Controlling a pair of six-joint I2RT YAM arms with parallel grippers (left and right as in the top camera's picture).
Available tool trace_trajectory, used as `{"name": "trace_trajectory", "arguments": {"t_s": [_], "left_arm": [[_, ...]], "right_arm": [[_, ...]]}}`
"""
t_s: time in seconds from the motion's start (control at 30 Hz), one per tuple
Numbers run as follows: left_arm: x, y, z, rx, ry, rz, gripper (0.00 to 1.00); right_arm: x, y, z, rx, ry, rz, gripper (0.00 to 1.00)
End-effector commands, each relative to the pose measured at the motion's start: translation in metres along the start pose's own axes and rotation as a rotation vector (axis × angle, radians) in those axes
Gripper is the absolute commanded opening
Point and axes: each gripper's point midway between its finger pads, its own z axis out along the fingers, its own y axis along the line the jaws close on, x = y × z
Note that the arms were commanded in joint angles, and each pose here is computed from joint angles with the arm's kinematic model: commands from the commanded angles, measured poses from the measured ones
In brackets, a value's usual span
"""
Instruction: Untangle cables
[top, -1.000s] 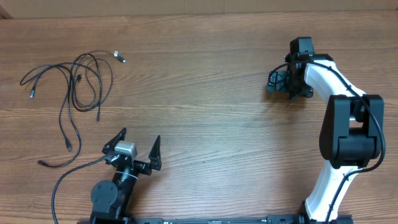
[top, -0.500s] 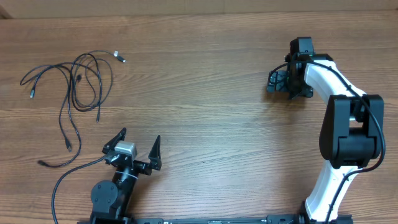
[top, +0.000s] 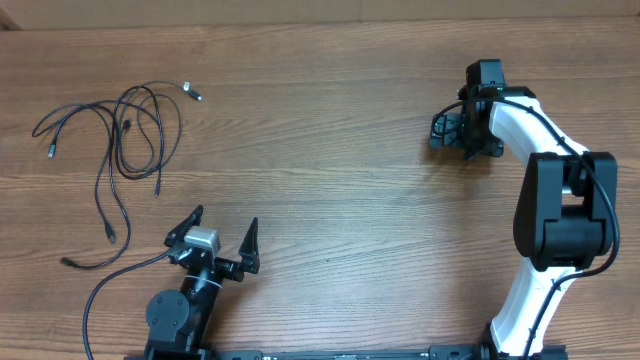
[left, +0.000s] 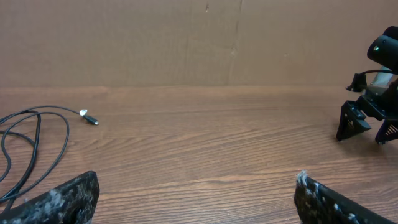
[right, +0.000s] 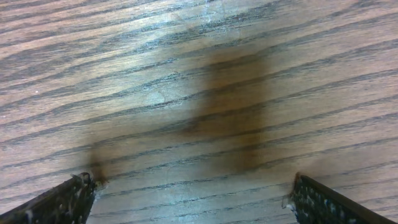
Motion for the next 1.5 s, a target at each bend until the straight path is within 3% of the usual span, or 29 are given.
{"name": "trace_trajectory", "arguments": {"t_s": [0.0, 0.33, 0.6, 0.8, 1.03, 1.2, 1.47], "left_arm": [[0.0, 0.0, 0.0, 0.003, -0.003, -0.01, 1.0], [0.0, 0.0, 0.0, 0.003, -0.003, -0.01, 1.0], [0.0, 0.0, 0.0, 0.003, -0.003, -0.011, 0.99], [0.0, 0.0, 0.0, 0.003, -0.003, -0.011, 1.0], [0.0, 0.0, 0.0, 0.003, -0.003, -0.011, 1.0], [0.0, 0.0, 0.0, 0.003, -0.003, -0.011, 1.0], [0.0, 0.0, 0.0, 0.003, -0.003, -0.011, 0.99]], "right_arm": [[0.01, -0.001, 0.012, 0.001, 0.038, 0.009, 1.0], [0.008, -0.001, 0.008, -0.001, 0.028, 0.009, 1.0], [-0.012, 0.026, -0.048, -0.04, -0.11, -0.04, 1.0], [-0.029, 0.045, -0.13, -0.091, -0.299, -0.072, 1.0], [-0.029, 0.043, -0.261, -0.158, -0.597, -0.069, 1.0], [-0.003, 0.032, -0.363, -0.209, -0.835, -0.062, 1.0], [0.068, 0.01, -0.477, -0.274, -1.138, -0.053, 1.0]]}}
